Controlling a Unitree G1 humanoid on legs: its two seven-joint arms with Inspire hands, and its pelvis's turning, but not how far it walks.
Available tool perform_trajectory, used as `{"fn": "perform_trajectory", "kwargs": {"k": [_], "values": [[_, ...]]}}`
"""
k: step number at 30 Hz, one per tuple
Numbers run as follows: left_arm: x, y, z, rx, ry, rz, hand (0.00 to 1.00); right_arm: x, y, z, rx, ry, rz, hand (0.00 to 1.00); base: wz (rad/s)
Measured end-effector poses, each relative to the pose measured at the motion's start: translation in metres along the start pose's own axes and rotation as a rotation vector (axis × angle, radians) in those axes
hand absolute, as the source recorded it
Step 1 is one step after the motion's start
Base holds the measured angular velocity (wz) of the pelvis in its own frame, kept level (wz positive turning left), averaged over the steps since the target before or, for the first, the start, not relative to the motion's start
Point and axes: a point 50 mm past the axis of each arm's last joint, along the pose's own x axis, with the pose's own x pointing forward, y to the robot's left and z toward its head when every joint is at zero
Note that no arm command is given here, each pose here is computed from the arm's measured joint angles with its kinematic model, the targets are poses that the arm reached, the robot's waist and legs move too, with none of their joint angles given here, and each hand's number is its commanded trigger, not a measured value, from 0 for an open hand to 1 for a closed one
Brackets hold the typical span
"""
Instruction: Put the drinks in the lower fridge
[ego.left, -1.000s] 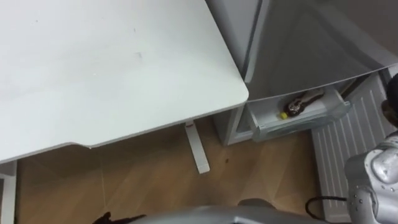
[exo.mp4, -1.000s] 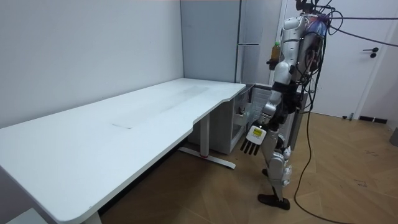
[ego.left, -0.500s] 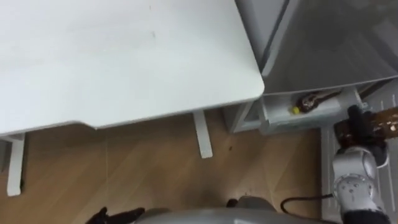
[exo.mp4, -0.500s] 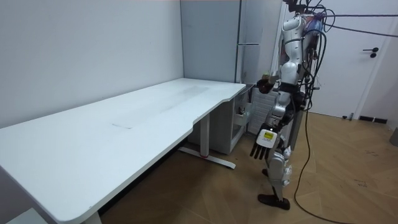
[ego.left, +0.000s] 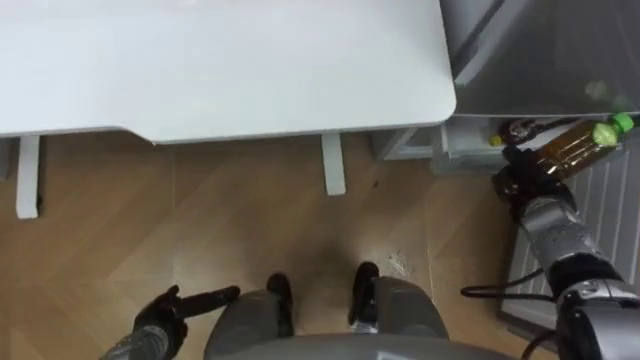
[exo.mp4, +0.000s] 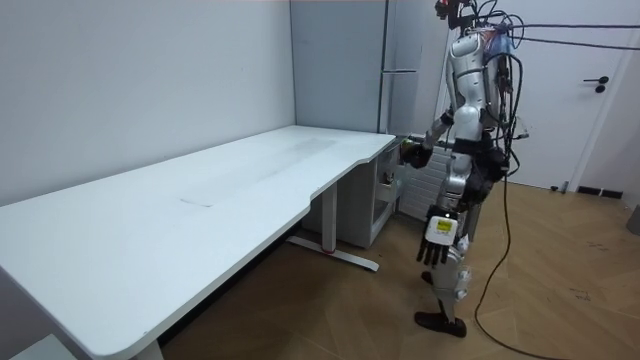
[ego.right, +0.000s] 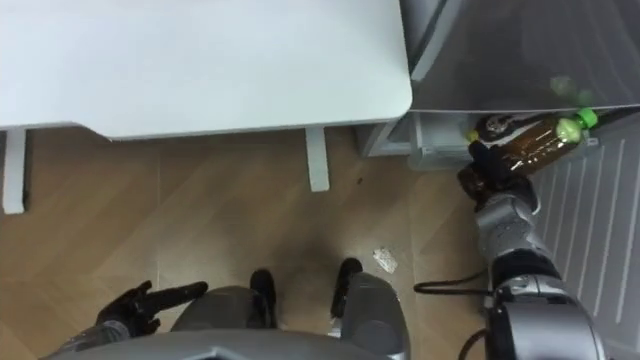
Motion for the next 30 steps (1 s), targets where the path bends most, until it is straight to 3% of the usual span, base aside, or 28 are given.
{"fn": "perform_trajectory", "kwargs": {"k": [9, 16, 22, 23, 24, 26, 27, 28, 29, 30], "values": [[0.004, -0.009, 0.025, -0.145, -0.078, -0.026, 0.00, -0.001, 0.034, 0.035, 0.099, -0.038, 0.083, 1.00, 0.22], [0.002, 0.003, 0.014, -0.026, -0.004, 0.092, 0.00, -0.004, 0.053, 0.048, 0.182, -0.035, 0.122, 1.00, 0.18], [0.002, 0.001, 0.009, 0.003, 0.024, 0.102, 0.00, -0.008, 0.067, 0.060, 0.224, -0.043, 0.130, 1.00, 0.03], [0.002, 0.001, 0.010, 0.009, 0.017, 0.110, 0.00, -0.008, 0.069, 0.064, 0.230, -0.049, 0.128, 0.83, 0.00], [0.002, 0.001, 0.010, 0.010, 0.015, 0.117, 0.00, -0.010, 0.073, 0.069, 0.237, -0.057, 0.128, 0.59, 0.00], [0.002, 0.001, 0.010, 0.016, 0.014, 0.124, 0.00, -0.012, 0.078, 0.080, 0.248, -0.077, 0.128, 0.79, 0.00], [0.002, 0.001, 0.010, 0.019, 0.013, 0.131, 0.00, -0.014, 0.082, 0.088, 0.266, -0.089, 0.131, 0.77, 0.00], [0.002, 0.002, 0.010, 0.019, 0.011, 0.138, 0.00, -0.017, 0.087, 0.097, 0.276, -0.104, 0.130, 0.57, 0.00], [0.002, 0.003, 0.010, 0.019, 0.011, 0.142, 0.00, -0.018, 0.089, 0.101, 0.283, -0.111, 0.130, 0.47, 0.00], [0.001, 0.004, 0.009, 0.016, 0.013, 0.149, 0.00, -0.022, 0.094, 0.111, 0.308, -0.124, 0.140, 0.58, 0.00]]}}
